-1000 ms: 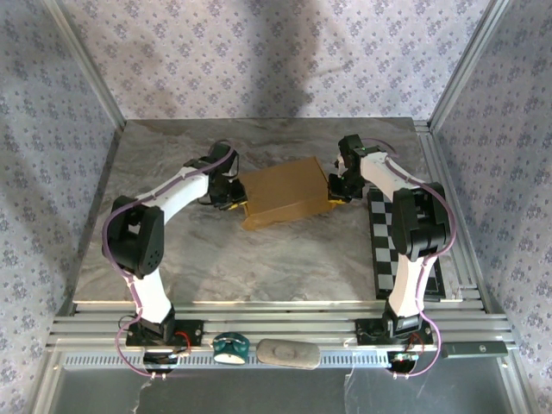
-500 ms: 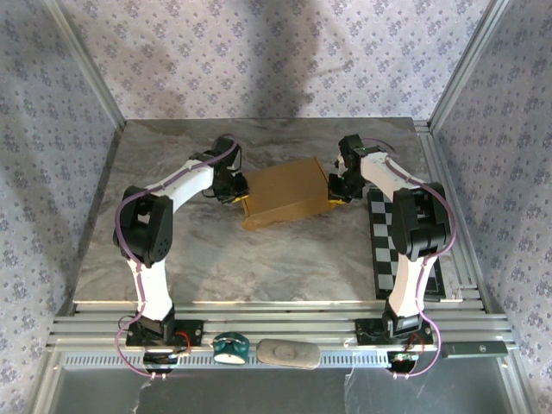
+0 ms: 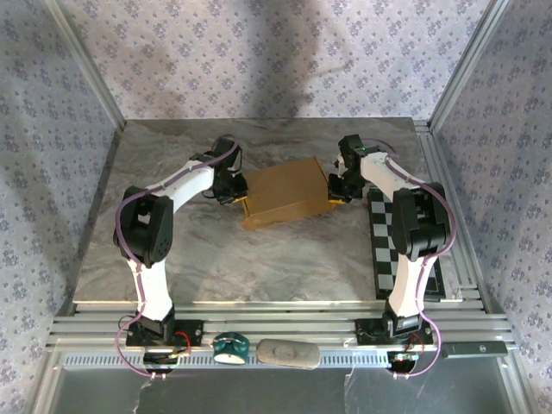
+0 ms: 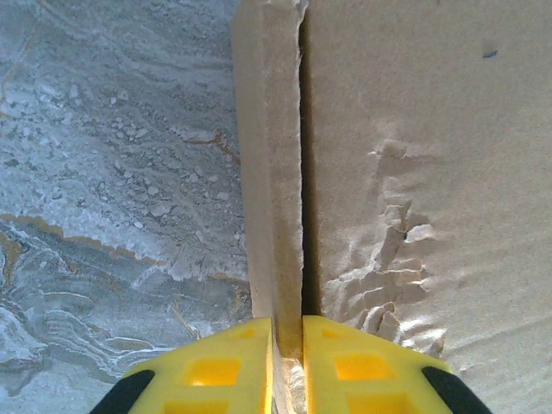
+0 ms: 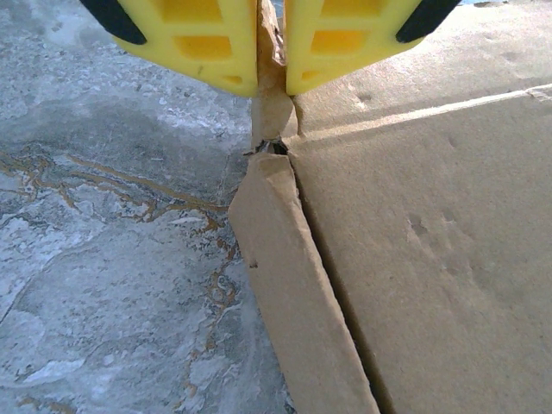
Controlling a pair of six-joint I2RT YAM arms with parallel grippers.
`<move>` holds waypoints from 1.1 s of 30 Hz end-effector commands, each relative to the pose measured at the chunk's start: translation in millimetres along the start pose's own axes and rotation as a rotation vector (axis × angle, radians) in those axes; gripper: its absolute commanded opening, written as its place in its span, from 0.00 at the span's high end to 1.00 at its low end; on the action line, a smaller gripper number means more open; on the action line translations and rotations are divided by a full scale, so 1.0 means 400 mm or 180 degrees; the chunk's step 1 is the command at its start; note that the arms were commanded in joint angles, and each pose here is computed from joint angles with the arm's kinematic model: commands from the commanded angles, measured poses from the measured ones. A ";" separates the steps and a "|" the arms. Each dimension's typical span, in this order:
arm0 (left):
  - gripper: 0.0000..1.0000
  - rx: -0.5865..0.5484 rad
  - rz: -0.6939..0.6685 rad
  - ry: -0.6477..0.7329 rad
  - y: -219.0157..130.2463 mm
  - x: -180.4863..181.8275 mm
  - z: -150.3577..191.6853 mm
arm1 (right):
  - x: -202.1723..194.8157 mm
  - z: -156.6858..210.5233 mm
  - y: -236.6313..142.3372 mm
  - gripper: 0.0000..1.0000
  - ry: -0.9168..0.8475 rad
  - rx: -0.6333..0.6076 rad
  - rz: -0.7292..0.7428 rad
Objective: Fold the paper box
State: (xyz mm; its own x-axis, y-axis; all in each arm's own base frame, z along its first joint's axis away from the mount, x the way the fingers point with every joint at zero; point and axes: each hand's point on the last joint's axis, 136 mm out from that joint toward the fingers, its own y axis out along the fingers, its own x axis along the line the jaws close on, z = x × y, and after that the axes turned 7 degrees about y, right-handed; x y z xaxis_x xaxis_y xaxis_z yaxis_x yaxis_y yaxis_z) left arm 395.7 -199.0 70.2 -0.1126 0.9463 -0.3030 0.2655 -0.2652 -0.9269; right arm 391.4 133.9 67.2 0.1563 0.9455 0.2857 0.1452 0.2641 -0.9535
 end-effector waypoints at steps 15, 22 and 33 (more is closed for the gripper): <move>0.86 0.0368 -0.0288 -0.0006 0.065 0.048 0.076 | -0.005 0.006 0.009 0.87 0.0078 0.0088 0.0005; 1.00 0.0408 -0.0283 -0.0101 0.045 0.043 0.073 | 0.030 -0.032 -0.066 0.58 0.0116 -0.0159 -0.0145; 1.00 0.1308 0.0696 -0.0890 -0.105 -0.110 0.108 | 0.045 -0.157 -0.403 0.18 0.1170 -0.0995 -0.1120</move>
State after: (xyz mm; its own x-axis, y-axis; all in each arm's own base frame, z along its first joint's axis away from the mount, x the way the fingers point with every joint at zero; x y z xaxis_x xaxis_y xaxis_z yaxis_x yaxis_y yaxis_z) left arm 377.0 -223.5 89.5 -0.2524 0.8713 -0.4209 0.0521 -0.4221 -0.9051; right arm 434.5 109.3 204.0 0.2538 0.8096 0.5292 0.4760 0.3717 -0.7970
